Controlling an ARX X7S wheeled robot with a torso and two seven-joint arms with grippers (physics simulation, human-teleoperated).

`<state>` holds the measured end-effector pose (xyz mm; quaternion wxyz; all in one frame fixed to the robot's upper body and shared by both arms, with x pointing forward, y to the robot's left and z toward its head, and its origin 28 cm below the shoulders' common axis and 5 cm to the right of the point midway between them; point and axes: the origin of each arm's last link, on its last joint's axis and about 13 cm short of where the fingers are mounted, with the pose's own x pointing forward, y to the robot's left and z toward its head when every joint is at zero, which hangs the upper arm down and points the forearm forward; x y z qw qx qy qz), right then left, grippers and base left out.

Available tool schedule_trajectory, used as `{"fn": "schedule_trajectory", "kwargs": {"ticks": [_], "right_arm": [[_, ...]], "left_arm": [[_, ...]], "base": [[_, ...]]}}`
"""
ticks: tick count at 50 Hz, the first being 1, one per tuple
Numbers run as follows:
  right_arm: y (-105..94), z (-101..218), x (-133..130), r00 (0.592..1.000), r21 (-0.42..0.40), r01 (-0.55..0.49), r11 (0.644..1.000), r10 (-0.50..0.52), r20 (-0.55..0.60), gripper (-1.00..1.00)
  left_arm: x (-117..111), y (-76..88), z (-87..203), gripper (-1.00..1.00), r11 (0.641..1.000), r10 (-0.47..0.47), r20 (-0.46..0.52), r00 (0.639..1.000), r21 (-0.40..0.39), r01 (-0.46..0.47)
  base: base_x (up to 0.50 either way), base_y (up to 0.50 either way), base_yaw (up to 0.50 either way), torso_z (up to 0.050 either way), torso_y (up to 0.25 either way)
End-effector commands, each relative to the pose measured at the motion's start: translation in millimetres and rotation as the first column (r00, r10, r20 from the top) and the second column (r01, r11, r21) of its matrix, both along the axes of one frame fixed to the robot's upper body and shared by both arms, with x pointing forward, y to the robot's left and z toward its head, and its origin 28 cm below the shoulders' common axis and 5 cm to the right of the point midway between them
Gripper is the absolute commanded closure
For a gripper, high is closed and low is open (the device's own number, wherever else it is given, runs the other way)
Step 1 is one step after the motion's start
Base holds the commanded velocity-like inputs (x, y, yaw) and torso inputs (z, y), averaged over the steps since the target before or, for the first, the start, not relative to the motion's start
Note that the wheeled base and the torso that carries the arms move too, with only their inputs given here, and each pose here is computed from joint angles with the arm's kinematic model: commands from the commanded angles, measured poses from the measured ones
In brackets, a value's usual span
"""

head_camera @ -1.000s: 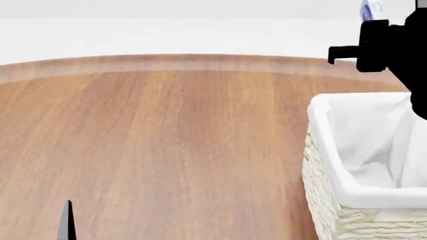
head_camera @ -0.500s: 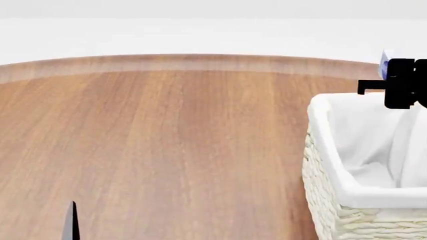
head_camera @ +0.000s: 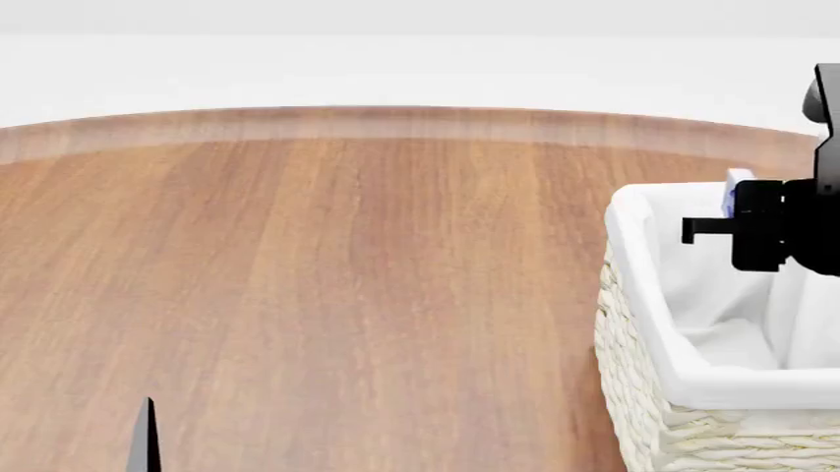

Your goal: Pick up the cream cheese box, and put it in the basket.

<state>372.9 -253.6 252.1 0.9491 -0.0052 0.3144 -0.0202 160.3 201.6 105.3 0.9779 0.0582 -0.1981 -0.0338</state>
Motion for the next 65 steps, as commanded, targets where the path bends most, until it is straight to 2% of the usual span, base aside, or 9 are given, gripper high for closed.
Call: {"fn": "schedule_trajectory", "kwargs": {"ticks": [1,41,46,47,65], "right_arm": [[-1.6,-15.6,3.6,1.000,-0.003,0.001,1.000,-0.001,-0.026,1.00],[-4.2,-47.3,5.2,0.997,0.013,0.014,1.000,-0.013,-0.080,1.00],[-5.1,-48.0,6.1,0.998,-0.011,0.030,1.000,-0.030,-0.062,1.00],[-5.7,-47.0,6.0,0.997,-0.008,0.052,0.999,-0.052,-0.053,-1.00],[-5.8,-49.9,5.7,0.997,-0.004,0.054,0.999,-0.054,-0.056,-1.00]], "left_arm": [[0.3,-0.2,-0.5,-1.00,1.000,0.001,-0.002,1.000,0.003,-0.001],[0.3,-0.8,-1.9,-1.00,1.000,-0.001,-0.003,1.000,0.005,0.001],[-0.1,-1.1,-1.9,-1.00,1.000,-0.002,-0.003,1.000,0.007,0.002],[0.0,-0.9,-2.0,-1.00,1.000,-0.003,-0.003,1.000,0.006,0.003],[0.1,-0.3,-1.3,-1.00,1.000,0.000,-0.002,1.000,0.003,0.000]], "base": [[0.00,0.00,0.00,0.000,0.000],[0.00,0.00,0.00,0.000,0.001],[0.00,0.00,0.00,0.000,0.000],[0.00,0.00,0.00,0.000,0.000],[0.00,0.00,0.00,0.000,0.000]]}}
